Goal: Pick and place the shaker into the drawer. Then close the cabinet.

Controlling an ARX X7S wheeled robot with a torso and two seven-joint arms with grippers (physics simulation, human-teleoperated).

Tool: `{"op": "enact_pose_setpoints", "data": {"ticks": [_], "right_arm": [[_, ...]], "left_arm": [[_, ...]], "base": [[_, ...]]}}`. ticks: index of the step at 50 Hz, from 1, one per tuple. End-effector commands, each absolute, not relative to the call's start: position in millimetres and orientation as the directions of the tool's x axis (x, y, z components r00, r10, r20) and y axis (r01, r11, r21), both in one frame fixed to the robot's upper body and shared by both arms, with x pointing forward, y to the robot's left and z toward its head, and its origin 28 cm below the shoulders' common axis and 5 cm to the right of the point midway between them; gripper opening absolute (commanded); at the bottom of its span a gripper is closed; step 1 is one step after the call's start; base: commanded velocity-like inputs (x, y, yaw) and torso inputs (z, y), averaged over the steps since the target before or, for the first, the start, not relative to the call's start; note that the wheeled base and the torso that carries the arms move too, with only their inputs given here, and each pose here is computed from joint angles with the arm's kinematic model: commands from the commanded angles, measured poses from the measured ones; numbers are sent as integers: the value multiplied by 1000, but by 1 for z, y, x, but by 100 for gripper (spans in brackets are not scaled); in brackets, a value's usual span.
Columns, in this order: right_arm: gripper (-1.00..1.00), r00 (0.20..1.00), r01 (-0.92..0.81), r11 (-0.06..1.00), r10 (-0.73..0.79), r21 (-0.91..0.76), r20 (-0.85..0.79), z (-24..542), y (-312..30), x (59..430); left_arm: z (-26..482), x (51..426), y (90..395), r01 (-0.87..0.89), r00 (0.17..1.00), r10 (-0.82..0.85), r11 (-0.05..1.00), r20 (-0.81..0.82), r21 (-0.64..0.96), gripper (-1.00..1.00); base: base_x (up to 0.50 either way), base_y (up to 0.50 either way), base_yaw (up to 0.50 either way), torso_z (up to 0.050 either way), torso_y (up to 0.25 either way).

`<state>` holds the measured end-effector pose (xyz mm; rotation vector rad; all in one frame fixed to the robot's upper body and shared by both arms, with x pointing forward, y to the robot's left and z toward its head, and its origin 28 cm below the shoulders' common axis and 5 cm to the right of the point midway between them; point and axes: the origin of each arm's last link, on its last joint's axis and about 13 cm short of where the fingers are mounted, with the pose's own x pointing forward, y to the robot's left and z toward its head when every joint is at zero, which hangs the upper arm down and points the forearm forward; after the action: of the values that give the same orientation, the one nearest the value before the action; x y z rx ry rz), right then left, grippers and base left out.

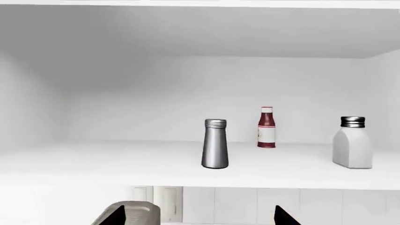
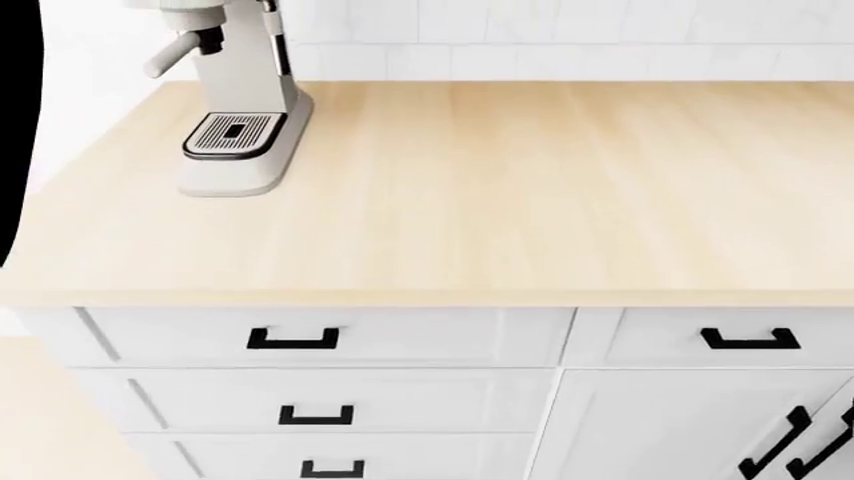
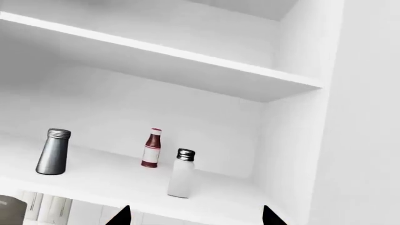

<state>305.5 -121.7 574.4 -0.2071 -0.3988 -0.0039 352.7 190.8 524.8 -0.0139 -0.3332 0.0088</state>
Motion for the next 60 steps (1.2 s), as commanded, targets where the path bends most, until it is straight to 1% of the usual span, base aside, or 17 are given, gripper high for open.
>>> {"op": "enact_pose_setpoints", "data": {"ticks": [1, 12, 20, 30, 38, 41, 53, 57, 60], "right_arm": [[100, 939, 20, 978, 53, -207, 340, 570, -122, 307], [100, 948, 18, 976, 52, -217, 314, 567, -123, 310], [100, 950, 21, 977, 47, -213, 310, 567, -126, 310], [100, 954, 27, 980, 34, -198, 299, 564, -130, 312], [100, 968, 39, 981, 10, -189, 251, 558, -132, 315], [100, 969, 19, 980, 31, -197, 246, 558, -131, 315], [100, 973, -5, 976, 55, -218, 226, 557, -132, 315], [100, 973, -107, 968, 148, -226, 176, 554, -128, 316], [100, 972, -148, 960, 185, -238, 144, 553, -126, 316]], "left_arm": [[518, 357, 192, -19, 950, 29, 999, 311, -36, 100], [518, 359, 192, -7, 946, 13, 1000, 323, -22, 100], [531, 350, 191, 3, 927, -4, 1000, 374, 3, 100], [531, 350, 189, 18, 930, -24, 1000, 367, 20, 100], [524, 354, 189, 21, 939, -31, 999, 344, 32, 100], [521, 356, 188, 21, 942, -33, 999, 333, 38, 100], [518, 358, 187, 28, 946, -43, 998, 320, 50, 100], [517, 358, 188, 18, 949, -33, 999, 314, 51, 100], [514, 360, 190, 4, 954, -20, 998, 299, 56, 100]], "base": [[500, 0, 0, 0, 0], [500, 0, 0, 0, 0], [500, 0, 0, 0, 0], [500, 0, 0, 0, 2], [20, 0, 0, 0, 1], [44, -9, 0, 0, 0], [500, -49, 0, 0, 0], [125, 0, 0, 0, 0], [0, 0, 0, 0, 0]]}}
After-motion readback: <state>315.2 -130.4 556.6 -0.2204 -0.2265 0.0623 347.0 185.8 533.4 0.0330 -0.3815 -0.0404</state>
